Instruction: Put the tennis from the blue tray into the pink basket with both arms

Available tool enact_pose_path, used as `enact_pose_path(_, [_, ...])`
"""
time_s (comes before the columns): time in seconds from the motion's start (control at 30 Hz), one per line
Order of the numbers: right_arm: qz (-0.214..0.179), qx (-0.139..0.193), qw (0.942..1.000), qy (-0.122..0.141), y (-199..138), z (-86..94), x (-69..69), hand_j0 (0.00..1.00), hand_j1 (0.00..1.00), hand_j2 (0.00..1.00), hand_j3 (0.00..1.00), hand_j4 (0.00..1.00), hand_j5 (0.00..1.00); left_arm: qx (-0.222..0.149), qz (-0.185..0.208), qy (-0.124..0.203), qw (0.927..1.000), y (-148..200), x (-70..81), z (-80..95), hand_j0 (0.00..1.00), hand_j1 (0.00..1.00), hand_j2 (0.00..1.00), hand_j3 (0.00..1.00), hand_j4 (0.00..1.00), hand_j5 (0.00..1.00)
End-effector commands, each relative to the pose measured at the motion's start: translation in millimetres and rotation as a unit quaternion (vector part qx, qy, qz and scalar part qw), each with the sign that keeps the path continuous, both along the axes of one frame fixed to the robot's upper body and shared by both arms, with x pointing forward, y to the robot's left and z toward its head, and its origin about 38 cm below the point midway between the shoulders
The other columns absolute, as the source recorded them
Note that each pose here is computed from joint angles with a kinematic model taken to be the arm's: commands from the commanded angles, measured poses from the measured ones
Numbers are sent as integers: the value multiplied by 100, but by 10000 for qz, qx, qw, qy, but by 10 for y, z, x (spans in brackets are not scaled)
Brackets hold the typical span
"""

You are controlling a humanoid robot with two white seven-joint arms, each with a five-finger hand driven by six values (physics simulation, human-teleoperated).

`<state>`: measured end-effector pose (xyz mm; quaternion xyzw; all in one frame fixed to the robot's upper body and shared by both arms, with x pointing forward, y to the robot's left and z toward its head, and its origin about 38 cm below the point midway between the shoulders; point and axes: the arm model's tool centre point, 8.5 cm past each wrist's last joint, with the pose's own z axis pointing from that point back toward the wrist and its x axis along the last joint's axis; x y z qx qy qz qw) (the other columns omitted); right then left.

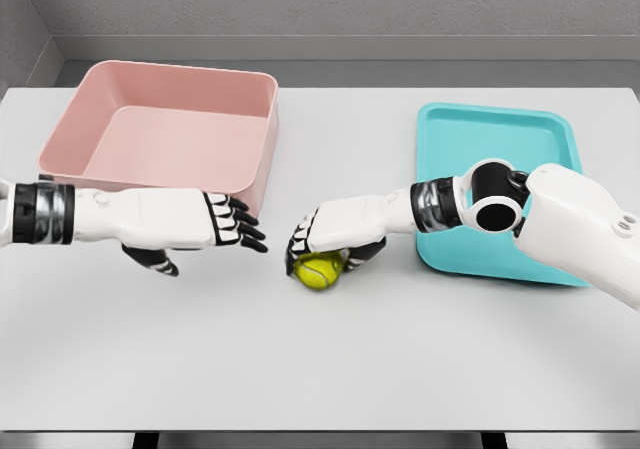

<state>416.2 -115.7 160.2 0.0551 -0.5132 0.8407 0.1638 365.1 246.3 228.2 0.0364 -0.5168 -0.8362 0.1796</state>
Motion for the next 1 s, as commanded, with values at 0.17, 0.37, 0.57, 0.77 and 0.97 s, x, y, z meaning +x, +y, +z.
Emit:
enact_pose_path(0.17, [-61,22,10000,-19,-18,41,28,100,100,100,100,100,100,124,43,-247,9996,16,52,76,100,100,100,100,100,100])
enact_pose_path(0.37, [-698,313,9940,-781,-582,739,385,100,100,100,100,100,100,-13,138,-358,9993,54,82,176,100,100,100,100,100,100])
enact_pose_path(0.57, [-1753,459,9781,-1020,-1338,899,633,100,100,100,100,100,100,-56,187,-348,9992,77,76,166,100,100,100,100,100,100])
enact_pose_path(0.77, [-2319,287,9692,-782,-1690,684,748,100,100,100,100,100,100,-244,172,-512,9982,15,123,282,100,100,100,100,100,100])
enact_pose_path(0.97, [-2585,315,9626,-751,-1859,669,791,100,100,100,100,100,100,-979,-579,-423,9926,-729,82,193,100,100,100,100,100,100])
